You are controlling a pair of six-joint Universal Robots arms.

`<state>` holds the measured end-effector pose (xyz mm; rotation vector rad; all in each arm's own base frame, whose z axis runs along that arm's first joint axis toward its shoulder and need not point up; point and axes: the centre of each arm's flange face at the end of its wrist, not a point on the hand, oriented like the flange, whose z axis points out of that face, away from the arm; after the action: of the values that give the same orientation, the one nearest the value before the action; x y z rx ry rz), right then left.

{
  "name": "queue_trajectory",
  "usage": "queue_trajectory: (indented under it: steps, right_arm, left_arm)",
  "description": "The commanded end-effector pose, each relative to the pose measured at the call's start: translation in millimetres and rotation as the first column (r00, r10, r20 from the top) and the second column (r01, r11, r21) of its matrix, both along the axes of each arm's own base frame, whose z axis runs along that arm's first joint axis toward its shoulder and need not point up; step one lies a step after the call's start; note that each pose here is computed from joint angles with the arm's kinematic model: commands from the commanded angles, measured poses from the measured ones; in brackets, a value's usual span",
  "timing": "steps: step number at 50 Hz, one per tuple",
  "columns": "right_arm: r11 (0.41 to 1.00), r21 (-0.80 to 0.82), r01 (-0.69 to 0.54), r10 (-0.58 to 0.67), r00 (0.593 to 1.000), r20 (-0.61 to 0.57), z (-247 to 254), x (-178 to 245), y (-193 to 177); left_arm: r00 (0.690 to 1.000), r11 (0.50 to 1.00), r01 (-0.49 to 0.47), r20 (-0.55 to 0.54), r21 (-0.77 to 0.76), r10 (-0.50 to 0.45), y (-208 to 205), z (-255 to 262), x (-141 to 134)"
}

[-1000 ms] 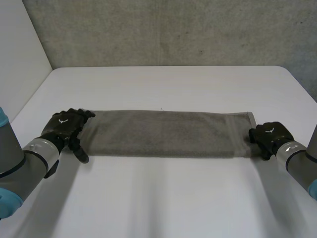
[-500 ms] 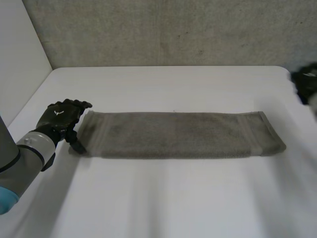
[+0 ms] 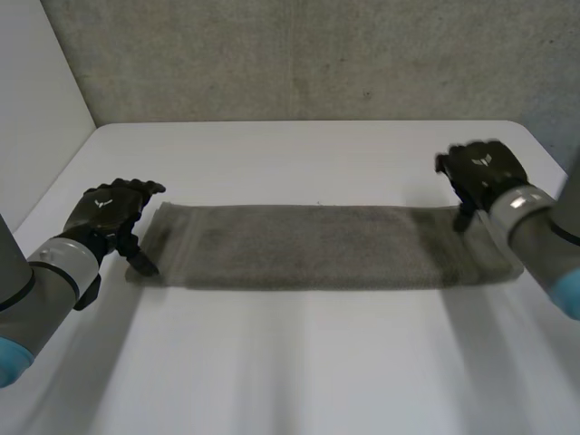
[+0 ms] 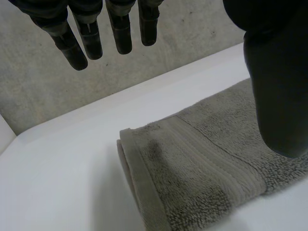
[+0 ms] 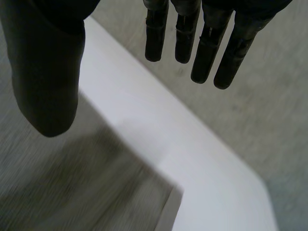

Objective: Fold the towel.

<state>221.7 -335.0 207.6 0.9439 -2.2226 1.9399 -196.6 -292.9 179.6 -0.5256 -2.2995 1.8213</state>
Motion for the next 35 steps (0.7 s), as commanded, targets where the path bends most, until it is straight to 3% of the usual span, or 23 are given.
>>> queue_trajectory:
  steps: [1,6,35]
  right_arm:
    - [0.991,0.129,0.017,-0.019,1.000,0.017,-32.8,-33.4,8.2]
    - [0.988,0.147,0.041,-0.044,0.999,0.017,-46.7,-52.5,5.6]
    - [0.978,0.198,0.072,-0.061,0.996,-0.065,-84.3,-74.6,-12.5]
  left_arm:
    - [1.000,1.000,0.006,-0.001,0.014,-0.006,3.8,-3.6,-2.1]
    - [1.000,1.000,0.003,-0.018,0.028,-0.003,5.8,-5.4,-1.9]
    - [1.000,0.999,0.004,-0.023,0.043,-0.003,8.0,-9.3,-2.1]
